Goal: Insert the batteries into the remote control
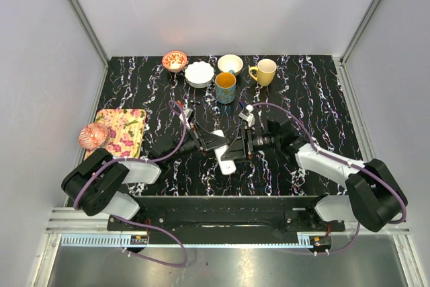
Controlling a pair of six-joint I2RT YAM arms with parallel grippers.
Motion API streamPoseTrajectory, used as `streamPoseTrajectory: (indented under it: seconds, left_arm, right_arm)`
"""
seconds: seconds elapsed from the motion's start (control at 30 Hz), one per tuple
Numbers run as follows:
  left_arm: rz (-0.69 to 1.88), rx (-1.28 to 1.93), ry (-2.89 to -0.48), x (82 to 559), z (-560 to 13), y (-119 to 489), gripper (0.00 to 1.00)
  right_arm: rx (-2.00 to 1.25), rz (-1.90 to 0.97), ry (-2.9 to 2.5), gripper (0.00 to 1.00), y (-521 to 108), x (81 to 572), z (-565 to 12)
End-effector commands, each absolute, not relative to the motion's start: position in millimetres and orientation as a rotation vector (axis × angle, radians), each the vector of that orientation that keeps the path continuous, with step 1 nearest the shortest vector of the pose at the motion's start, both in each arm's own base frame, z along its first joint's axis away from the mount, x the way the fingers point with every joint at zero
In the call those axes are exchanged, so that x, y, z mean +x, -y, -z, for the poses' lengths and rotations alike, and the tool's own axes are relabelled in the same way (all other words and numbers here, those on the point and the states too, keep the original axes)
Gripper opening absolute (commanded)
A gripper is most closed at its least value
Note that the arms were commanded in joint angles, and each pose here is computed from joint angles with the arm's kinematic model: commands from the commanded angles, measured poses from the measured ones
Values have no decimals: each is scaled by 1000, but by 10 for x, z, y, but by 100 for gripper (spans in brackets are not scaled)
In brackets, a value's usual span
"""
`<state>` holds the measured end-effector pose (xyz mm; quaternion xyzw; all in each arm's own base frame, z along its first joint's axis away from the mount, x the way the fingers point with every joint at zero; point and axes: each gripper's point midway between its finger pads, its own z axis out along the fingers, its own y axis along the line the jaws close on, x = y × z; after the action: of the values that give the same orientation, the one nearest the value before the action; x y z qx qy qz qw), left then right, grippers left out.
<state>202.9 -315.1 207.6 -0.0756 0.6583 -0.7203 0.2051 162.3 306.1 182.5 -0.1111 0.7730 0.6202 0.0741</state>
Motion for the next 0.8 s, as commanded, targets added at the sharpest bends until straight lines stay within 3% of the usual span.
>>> streamPoseTrajectory:
  seconds: [0.0, 0.07, 0.1, 0.17, 0.2, 0.27, 0.4, 0.47, 0.5, 0.67, 0.7, 0.73, 0.77]
  left_arm:
    - [2122, -44, -1597, 1886, -2659, 3131, 0]
    - [2124, -41, -1595, 1880, -2668, 3128, 0]
    - [2122, -40, -1594, 1880, -2668, 3128, 0]
    - [2117, -40, -1597, 1883, -2657, 3128, 0]
    - [2116, -39, -1597, 1883, -2656, 3128, 0]
    - [2109, -46, -1605, 1890, -2629, 3132, 0]
    - [2088, -61, -1612, 1925, -2584, 3130, 1]
    - [2078, -63, -1611, 1958, -2574, 3129, 11]
    - [2079, -60, -1607, 1967, -2584, 3124, 27]
    - [2049, -133, -1543, 2168, -2648, 2958, 50]
    - [2038, -150, -1532, 2212, -2658, 2923, 61]
    - [2032, -154, -1514, 2232, -2696, 2883, 81]
    - [2007, -177, -1499, 2308, -2703, 2798, 86]
  right_arm:
    - [-333, -1867, -2277, 57, -3105, 1702, -1873]
    - [-332, -1874, -2279, 53, -3106, 1703, -1868]
    - [-339, -1883, -2274, 42, -3113, 1695, -1877]
    - [-340, -1902, -2274, 30, -3121, 1696, -1883]
    - [-349, -1923, -2268, 16, -3129, 1680, -1902]
    - [-353, -1945, -2268, 1, -3136, 1669, -1903]
    - [-379, -1994, -2245, 0, -3124, 1606, -1970]
    - [-400, -2003, -2219, 0, -3100, 1564, -2047]
    - [-401, -1991, -2230, 0, -3076, 1541, -2046]
    - [-479, -1836, -2182, 0, -2967, 1500, -2320]
    - [-460, -1773, -2220, 0, -2932, 1514, -2272]
    - [-466, -1744, -2204, 0, -2912, 1520, -2382]
    - [-461, -1708, -2205, 0, -2894, 1546, -2413]
